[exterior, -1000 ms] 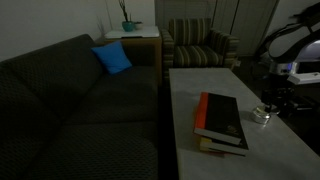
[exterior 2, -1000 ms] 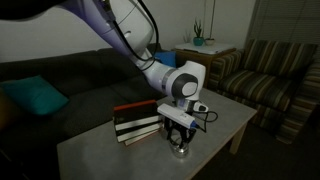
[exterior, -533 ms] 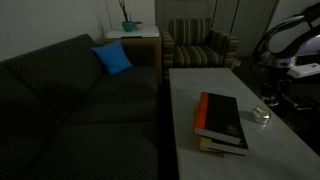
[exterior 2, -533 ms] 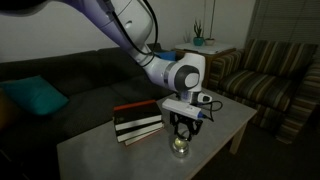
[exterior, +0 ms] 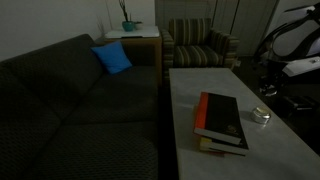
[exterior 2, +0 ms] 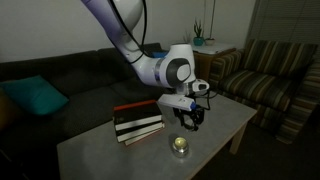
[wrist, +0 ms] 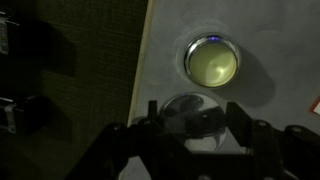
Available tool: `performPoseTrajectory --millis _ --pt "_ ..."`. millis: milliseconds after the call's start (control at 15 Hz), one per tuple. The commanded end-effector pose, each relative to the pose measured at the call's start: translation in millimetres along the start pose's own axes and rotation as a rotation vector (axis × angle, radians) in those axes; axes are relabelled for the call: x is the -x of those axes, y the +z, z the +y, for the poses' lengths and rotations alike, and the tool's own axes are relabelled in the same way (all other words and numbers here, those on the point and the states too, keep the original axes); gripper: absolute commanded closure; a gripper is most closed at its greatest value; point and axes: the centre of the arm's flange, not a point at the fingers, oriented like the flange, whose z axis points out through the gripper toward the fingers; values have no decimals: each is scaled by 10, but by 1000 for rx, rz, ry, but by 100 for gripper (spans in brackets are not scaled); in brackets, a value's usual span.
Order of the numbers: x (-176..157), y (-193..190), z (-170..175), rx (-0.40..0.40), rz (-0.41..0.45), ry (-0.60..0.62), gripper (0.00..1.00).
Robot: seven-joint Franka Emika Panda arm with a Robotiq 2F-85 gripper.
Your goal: Put the lid on the silver container
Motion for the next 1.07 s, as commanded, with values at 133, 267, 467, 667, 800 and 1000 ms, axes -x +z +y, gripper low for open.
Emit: performPoseTrajectory --millis 133,267,467,667,800,1000 --pt "604 -273 -84 46 64 114 56" --pt "619 -180 -89 23 84 119 56" --pt "545 -5 -29 -40 103 103 56" --pt "407 159 27 -121 89 98 56" --pt "295 275 63 -178 61 98 56" --pt "186 459 120 -241 -8 95 56"
